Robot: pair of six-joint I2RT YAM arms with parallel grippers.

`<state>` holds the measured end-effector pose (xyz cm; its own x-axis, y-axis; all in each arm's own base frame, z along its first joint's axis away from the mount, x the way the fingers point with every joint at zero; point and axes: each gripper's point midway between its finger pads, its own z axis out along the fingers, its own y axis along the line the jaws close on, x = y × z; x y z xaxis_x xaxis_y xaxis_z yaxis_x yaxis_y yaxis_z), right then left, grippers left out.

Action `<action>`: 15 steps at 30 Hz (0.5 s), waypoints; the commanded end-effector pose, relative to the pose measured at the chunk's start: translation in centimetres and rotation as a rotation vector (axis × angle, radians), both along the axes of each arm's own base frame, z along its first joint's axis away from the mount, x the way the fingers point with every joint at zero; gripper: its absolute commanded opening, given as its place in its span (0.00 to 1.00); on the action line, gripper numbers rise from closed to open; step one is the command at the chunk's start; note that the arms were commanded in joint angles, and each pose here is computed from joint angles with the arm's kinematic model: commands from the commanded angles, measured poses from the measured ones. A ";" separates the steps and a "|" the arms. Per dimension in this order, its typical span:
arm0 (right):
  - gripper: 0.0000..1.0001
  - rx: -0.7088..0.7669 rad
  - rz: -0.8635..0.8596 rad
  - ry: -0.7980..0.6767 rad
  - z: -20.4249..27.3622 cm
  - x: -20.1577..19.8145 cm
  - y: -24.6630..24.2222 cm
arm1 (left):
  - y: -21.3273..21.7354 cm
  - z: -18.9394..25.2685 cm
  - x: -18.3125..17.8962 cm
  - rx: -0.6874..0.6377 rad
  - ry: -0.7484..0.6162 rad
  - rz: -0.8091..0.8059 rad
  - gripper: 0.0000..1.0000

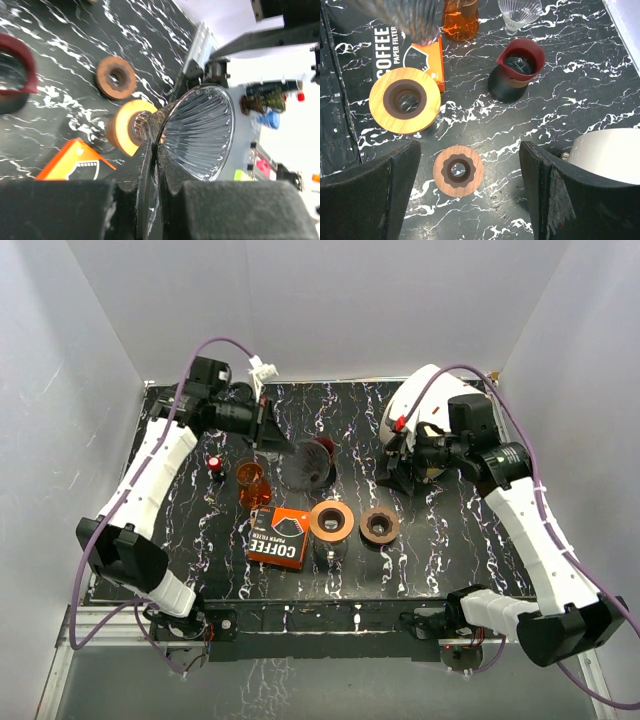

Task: Place the coffee filter in the dripper
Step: Pick up the coffee dripper from the center of the board, then place the coffee dripper on the coffee server.

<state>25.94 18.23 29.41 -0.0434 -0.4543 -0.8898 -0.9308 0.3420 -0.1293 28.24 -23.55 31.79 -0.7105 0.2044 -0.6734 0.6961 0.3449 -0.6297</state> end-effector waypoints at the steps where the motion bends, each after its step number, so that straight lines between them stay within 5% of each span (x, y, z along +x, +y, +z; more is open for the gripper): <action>1: 0.78 0.007 0.052 -0.096 1.8 -1.8 -0.3 | -1.5 0.6 -3.9 -0.064 -0.042 -0.138 0.00; 15: 0.73 0.007 0.175 -0.136 1.8 -4.9 0.0 | -5.4 -4.7 -7.2 0.068 0.014 -0.285 0.00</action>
